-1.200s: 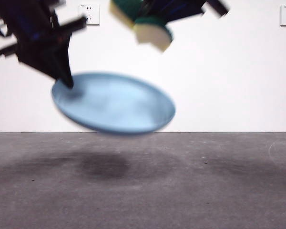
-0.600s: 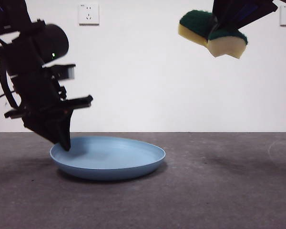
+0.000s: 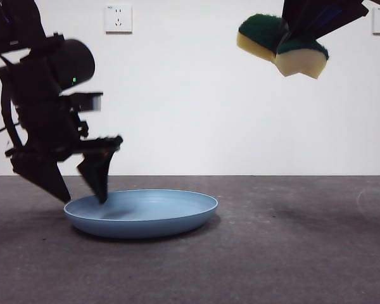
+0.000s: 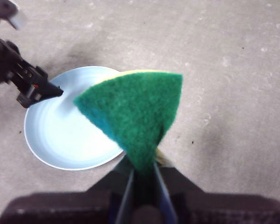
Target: Pick up the plate,pick up the cloth,clean the plate with the cloth
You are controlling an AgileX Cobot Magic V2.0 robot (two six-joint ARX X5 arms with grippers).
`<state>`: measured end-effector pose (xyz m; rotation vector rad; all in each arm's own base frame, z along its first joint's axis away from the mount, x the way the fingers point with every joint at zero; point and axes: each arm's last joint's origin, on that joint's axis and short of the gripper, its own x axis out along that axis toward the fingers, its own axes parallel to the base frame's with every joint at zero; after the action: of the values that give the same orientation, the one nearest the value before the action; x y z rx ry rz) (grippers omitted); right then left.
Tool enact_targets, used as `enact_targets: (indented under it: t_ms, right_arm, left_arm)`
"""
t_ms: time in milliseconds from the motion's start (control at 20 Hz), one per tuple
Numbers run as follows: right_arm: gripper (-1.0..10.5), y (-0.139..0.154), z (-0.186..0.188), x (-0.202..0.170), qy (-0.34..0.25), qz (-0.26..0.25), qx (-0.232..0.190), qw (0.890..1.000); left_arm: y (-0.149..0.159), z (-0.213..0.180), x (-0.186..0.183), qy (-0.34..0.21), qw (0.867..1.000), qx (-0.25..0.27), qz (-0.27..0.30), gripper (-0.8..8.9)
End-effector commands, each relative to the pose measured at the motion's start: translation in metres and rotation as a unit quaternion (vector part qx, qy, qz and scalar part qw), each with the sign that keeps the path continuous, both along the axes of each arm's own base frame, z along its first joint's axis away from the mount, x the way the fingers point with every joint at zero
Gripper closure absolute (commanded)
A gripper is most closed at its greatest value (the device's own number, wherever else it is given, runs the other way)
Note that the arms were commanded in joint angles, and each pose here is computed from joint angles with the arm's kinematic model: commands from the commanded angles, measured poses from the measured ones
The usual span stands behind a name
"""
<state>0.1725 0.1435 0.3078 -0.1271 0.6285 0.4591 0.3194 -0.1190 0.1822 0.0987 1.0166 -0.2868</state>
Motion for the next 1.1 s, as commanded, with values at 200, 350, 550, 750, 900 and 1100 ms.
enact_targets:
  t_ms: [200,350,550,750,900,1100]
  right_arm:
    - [9.6,0.0,-0.024,0.031,0.049,-0.057,0.01,0.997]
    - [9.6,-0.008,-0.046,0.056,0.115,-0.063,0.027,0.991]
    - [9.6,-0.013,-0.073,0.083,0.153,-0.088,0.036,0.984]
    - [9.6,-0.007,-0.108,0.101,0.193,-0.101,0.016,0.976]
    - [9.6,-0.003,-0.136,0.11,0.226,-0.102,-0.011,0.969]
    - [9.6,0.0,-0.16,0.115,0.25,-0.097,-0.035,0.963]
  left_arm:
    - [-0.002,0.084,-0.04,-0.123,0.991,-0.048,-0.023,3.7]
    - [0.005,0.128,-0.073,-0.194,0.977,-0.079,-0.028,3.74]
    - [0.014,0.143,-0.106,-0.258,0.962,-0.089,-0.015,3.75]
    - [0.021,0.12,-0.132,-0.278,0.953,-0.115,-0.013,3.77]
    - [0.024,0.104,-0.145,-0.276,0.953,-0.124,-0.016,3.77]
    - [0.023,0.1,-0.148,-0.267,0.956,-0.122,-0.023,3.77]
